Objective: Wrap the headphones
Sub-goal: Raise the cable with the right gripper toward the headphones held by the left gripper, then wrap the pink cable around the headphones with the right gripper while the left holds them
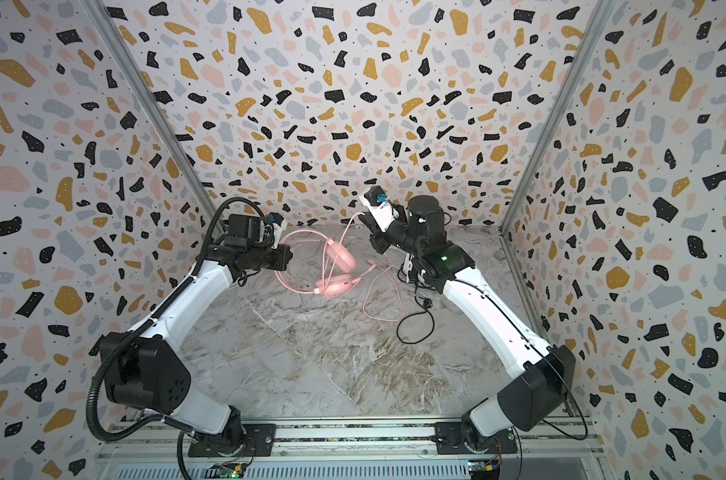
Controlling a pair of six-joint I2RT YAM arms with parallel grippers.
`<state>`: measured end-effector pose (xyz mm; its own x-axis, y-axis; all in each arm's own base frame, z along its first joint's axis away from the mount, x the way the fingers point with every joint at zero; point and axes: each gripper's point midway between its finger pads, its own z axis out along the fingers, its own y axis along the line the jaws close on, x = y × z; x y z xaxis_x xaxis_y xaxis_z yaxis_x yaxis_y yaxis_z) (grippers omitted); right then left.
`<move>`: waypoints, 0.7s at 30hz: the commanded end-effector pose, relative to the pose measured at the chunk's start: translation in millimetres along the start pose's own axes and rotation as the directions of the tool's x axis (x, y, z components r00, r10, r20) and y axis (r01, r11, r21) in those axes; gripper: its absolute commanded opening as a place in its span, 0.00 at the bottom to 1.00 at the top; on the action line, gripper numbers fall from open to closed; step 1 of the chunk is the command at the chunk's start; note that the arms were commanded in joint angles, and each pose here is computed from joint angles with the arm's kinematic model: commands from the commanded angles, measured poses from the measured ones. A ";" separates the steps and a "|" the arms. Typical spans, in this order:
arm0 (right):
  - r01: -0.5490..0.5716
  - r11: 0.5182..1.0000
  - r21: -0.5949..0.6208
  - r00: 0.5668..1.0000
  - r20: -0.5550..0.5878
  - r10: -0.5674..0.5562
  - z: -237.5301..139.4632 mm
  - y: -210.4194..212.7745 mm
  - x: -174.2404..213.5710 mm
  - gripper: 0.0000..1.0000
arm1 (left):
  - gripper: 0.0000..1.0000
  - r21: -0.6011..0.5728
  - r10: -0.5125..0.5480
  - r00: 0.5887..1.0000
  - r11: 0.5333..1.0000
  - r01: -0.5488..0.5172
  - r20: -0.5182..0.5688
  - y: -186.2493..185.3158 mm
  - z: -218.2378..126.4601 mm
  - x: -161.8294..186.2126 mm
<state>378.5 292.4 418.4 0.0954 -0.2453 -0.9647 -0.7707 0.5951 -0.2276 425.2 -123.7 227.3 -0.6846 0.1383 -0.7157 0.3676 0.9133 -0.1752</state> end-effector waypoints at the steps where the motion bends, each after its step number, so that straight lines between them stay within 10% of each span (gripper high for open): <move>1: 0.030 1.000 0.004 0.999 0.044 -0.030 -7.9 -16.7 -22.3 0.00 | 0.00 0.243 0.100 0.994 0.964 -0.107 0.040 -58.1 -15.6 -6.7; 21: -0.142 0.990 -0.003 0.989 -0.042 0.142 21.1 -63.7 67.5 0.00 | 0.00 0.602 0.166 0.983 0.778 -0.182 0.083 -151.2 -68.2 -4.1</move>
<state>439.6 262.4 349.2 -0.0734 -0.2490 -0.9657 -0.8009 0.5918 -0.0917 349.9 -223.7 250.5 -0.6448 0.2905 -0.7070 0.7059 0.5810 -0.4051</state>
